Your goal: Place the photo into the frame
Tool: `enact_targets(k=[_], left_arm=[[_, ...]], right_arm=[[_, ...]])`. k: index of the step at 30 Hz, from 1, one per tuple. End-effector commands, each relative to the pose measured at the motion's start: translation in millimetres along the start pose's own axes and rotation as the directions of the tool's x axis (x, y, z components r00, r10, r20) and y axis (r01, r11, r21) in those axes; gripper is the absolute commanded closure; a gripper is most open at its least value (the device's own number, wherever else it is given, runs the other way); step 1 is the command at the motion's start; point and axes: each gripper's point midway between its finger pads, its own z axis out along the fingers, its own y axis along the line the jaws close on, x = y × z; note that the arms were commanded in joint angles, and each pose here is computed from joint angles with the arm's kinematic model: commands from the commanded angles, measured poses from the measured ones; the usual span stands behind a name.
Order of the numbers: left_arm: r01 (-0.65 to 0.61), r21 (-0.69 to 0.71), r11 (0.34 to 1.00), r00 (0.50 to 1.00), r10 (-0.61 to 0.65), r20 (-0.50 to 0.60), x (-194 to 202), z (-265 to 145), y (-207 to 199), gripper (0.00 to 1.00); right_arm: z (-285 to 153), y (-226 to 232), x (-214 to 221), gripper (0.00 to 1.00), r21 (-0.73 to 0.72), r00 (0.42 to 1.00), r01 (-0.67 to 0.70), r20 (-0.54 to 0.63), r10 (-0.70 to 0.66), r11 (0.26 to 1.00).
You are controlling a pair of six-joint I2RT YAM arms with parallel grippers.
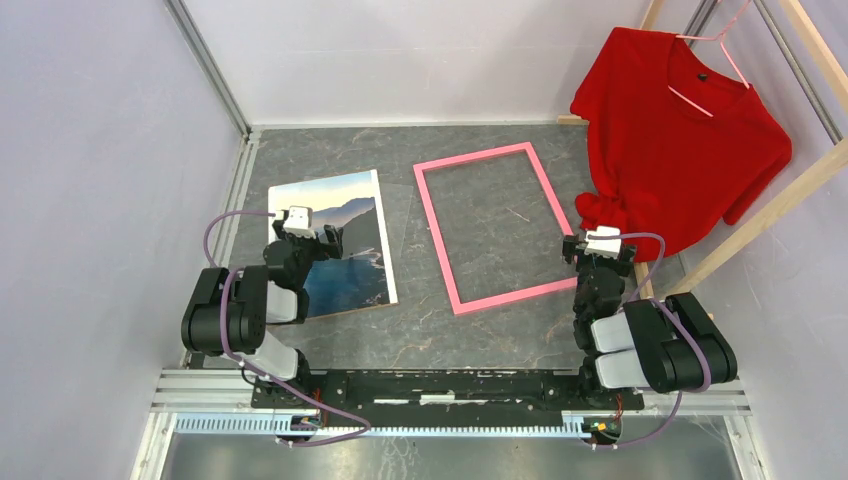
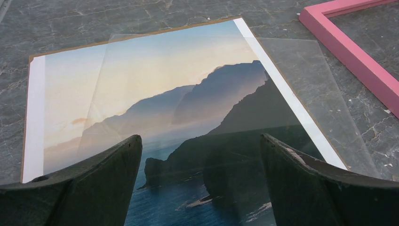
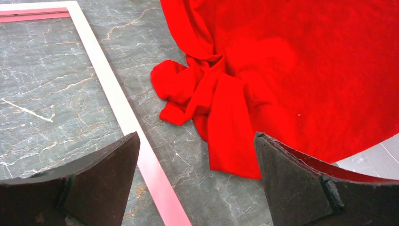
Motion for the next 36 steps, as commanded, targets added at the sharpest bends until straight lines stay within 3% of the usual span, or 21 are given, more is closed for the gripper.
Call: enact_targets(k=[1,16,20,22,23,26,28,32,36], left_arm=[[-0.016,-0.02,1.0,0.998,0.017,0.056,-15.7,1.0,3.7,0.0],[-0.019,-0.001,1.0,0.998,0.019,0.057,-25.6,4.8,2.2,0.0],[0.054,-0.033,0.998,0.992,-0.057,-0.112,-27.1,25.3,18.7,0.0],[0.037,-0.011,0.999,0.982,-0.038,-0.183,-32.7,35.1,23.0,0.0],[0.024,-0.01,1.0,0.977,-0.026,-0.213,-36.0,39.0,26.1,0.0],[0.047,-0.003,0.999,0.96,-0.045,-0.276,-53.8,49.7,31.9,0.0],[0.081,0.008,0.997,0.942,-0.074,-0.327,-61.5,53.5,33.7,0.0],[0.131,0.015,0.991,0.897,-0.112,-0.429,-71.3,60.6,41.1,0.01],[0.198,0.014,0.98,0.862,-0.167,-0.478,-79.5,61.5,47.2,0.02]], right_arm=[[-21.6,-6.1,22.9,0.02,-0.019,0.998,0.036,-0.047,-0.036,0.999],[-20.4,-10.3,20.5,0.02,0.01,0.999,0.026,-0.048,-0.025,1.0],[5.3,-21.8,21.1,0.02,0.16,0.977,0.036,-0.215,-0.001,0.987],[14.4,-33.3,17.7,0.02,0.313,0.958,-0.023,-0.265,0.111,0.949],[19.8,-30.5,15.5,0.02,0.357,0.942,-0.118,-0.254,0.218,0.927],[39.4,4.0,-3.7,0.02,0.243,0.896,-0.312,-0.245,0.369,0.919],[46.9,24.3,-7.6,0.02,0.188,0.862,-0.348,-0.321,0.392,0.918],[57.5,106.7,-21.9,0.02,-0.166,0.842,-0.393,-0.461,0.282,0.904],[46.1,171.4,-38.3,0.02,-0.289,0.881,-0.249,-0.464,0.092,0.924]])
